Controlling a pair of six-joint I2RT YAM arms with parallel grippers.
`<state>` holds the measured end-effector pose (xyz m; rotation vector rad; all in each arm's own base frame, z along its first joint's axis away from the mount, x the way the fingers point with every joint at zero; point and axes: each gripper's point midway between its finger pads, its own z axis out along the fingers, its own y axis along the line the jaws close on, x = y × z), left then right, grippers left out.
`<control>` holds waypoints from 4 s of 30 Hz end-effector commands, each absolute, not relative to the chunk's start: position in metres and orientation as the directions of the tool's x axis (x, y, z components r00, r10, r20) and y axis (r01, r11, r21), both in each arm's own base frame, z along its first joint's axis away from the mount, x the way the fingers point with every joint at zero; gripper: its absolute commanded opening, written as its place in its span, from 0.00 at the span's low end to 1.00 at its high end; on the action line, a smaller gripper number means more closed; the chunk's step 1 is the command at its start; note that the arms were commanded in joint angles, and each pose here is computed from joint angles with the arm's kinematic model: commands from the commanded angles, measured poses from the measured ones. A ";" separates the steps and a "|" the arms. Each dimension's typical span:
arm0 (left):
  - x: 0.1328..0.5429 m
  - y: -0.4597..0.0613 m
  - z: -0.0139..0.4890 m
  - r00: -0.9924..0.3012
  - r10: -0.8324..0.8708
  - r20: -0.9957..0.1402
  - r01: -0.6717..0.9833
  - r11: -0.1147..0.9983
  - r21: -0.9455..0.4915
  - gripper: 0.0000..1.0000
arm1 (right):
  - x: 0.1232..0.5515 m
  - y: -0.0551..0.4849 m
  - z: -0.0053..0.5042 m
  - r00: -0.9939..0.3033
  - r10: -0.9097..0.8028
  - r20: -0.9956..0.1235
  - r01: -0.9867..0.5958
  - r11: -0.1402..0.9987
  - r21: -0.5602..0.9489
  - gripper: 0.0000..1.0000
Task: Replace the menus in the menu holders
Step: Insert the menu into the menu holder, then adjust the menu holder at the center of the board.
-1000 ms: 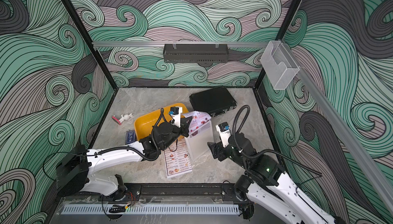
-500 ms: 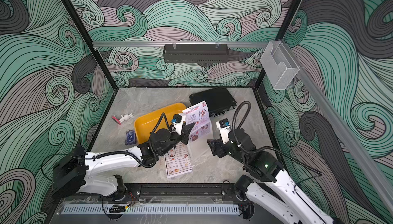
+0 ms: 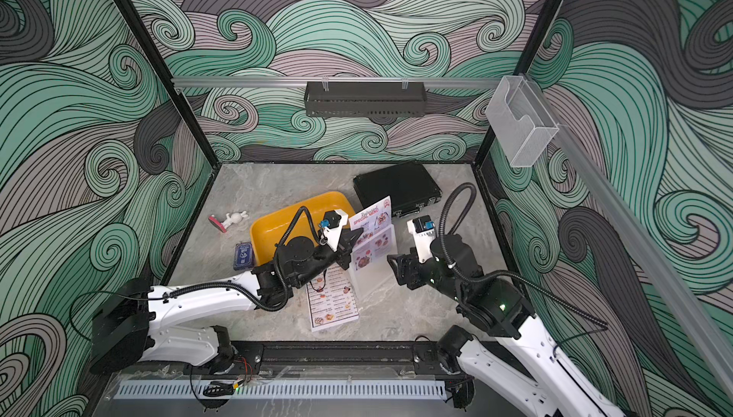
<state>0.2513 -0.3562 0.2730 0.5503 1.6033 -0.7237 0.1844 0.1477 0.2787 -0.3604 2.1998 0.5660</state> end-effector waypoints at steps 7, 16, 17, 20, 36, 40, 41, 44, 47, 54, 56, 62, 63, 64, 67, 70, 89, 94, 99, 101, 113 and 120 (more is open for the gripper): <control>0.244 -0.355 0.275 -0.168 -0.008 -0.986 0.735 0.665 -0.131 0.18 | 0.218 0.187 0.367 -0.650 -0.002 -0.760 -0.438 0.818 0.373 0.55; 0.243 -0.360 0.286 -0.125 -0.002 -0.992 0.754 0.650 -0.096 0.15 | 0.273 0.231 0.345 -0.732 -0.163 -0.661 -0.437 0.857 0.273 0.45; 0.242 -0.361 0.285 -0.127 0.002 -0.992 0.759 0.644 -0.096 0.15 | 0.278 0.234 0.340 -0.740 -0.181 -0.648 -0.438 0.861 0.259 0.44; 0.243 -0.360 0.284 -0.126 0.007 -0.992 0.756 0.648 -0.091 0.15 | 0.289 0.237 0.322 -0.769 -0.238 -0.593 -0.429 0.880 0.203 0.43; 0.239 -0.358 0.279 -0.150 0.013 -0.989 0.761 0.640 -0.107 0.31 | 0.270 0.225 0.266 -0.848 -0.273 -0.454 -0.391 0.901 0.189 0.45; 0.227 -0.348 0.272 -0.161 0.055 -0.985 0.780 0.618 -0.092 0.40 | 0.267 0.231 0.258 -0.860 -0.268 -0.434 -0.391 0.893 0.222 0.45; 0.223 -0.345 0.270 -0.163 0.069 -0.984 0.787 0.611 -0.088 0.41 | 0.266 0.231 0.257 -0.861 -0.266 -0.434 -0.390 0.893 0.227 0.45; 0.212 -0.331 0.261 -0.176 0.115 -0.978 0.796 0.601 -0.072 0.46 | 0.265 0.233 0.261 -0.860 -0.260 -0.440 -0.393 0.887 0.243 0.44; 0.208 -0.315 0.253 -0.197 0.146 -0.970 0.779 0.623 -0.064 0.48 | 0.266 0.236 0.286 -0.836 -0.235 -0.495 -0.406 0.873 0.270 0.43; 0.225 -0.293 0.226 -0.310 0.150 -0.939 0.650 0.754 -0.094 0.49 | 0.278 0.247 0.277 -0.834 -0.230 -0.502 -0.401 0.877 0.265 0.39; 0.227 -0.293 0.221 -0.344 0.134 -0.929 0.631 0.766 -0.123 0.49 | 0.282 0.249 0.262 -0.843 -0.254 -0.475 -0.403 0.882 0.243 0.34; 0.219 -0.301 0.215 -0.388 0.105 -0.916 0.654 0.731 -0.193 0.51 | 0.272 0.238 0.246 -0.858 -0.268 -0.439 -0.393 0.892 0.224 0.33; 0.217 -0.304 0.213 -0.391 0.112 -0.913 0.665 0.720 -0.197 0.52 | 0.269 0.236 0.244 -0.858 -0.272 -0.436 -0.394 0.893 0.219 0.33; 0.215 -0.306 0.212 -0.393 0.121 -0.911 0.676 0.710 -0.198 0.52 | 0.267 0.234 0.242 -0.861 -0.272 -0.431 -0.391 0.894 0.217 0.33; 0.211 -0.315 0.210 -0.401 0.130 -0.907 0.703 0.678 -0.214 0.54 | 0.261 0.229 0.235 -0.867 -0.274 -0.417 -0.385 0.898 0.211 0.33; 0.212 -0.316 0.208 -0.404 0.128 -0.906 0.700 0.681 -0.215 0.54 | 0.257 0.226 0.226 -0.877 -0.278 -0.393 -0.379 0.901 0.209 0.33; 0.190 -0.330 0.210 -0.423 0.145 -0.895 0.779 0.563 -0.277 0.60 | 0.282 0.182 0.284 -0.777 -0.176 -0.605 -0.322 0.936 0.141 0.56; 0.213 -0.329 0.198 -0.417 0.152 -0.896 0.719 0.659 -0.222 0.55 | 0.276 0.147 0.274 -0.751 -0.115 -0.650 -0.272 0.951 0.147 0.56; 0.233 -0.337 0.193 -0.387 0.186 -0.903 0.693 0.704 -0.152 0.32 | 0.255 0.130 0.250 -0.760 -0.070 -0.647 -0.237 0.955 0.176 0.57; 0.235 -0.346 0.193 -0.364 0.197 -0.910 0.720 0.680 -0.141 0.21 | 0.246 0.127 0.245 -0.763 -0.059 -0.644 -0.233 0.954 0.188 0.58; 0.240 -0.373 0.177 -0.367 0.297 -0.881 0.888 0.395 -0.237 0.09 | 0.227 0.110 0.250 -0.727 -0.033 -0.686 -0.223 0.956 0.190 0.57; 0.247 -0.375 0.167 -0.365 0.369 -0.855 0.926 0.237 -0.293 0.06 | 0.224 0.105 0.258 -0.716 -0.027 -0.697 -0.221 0.956 0.190 0.57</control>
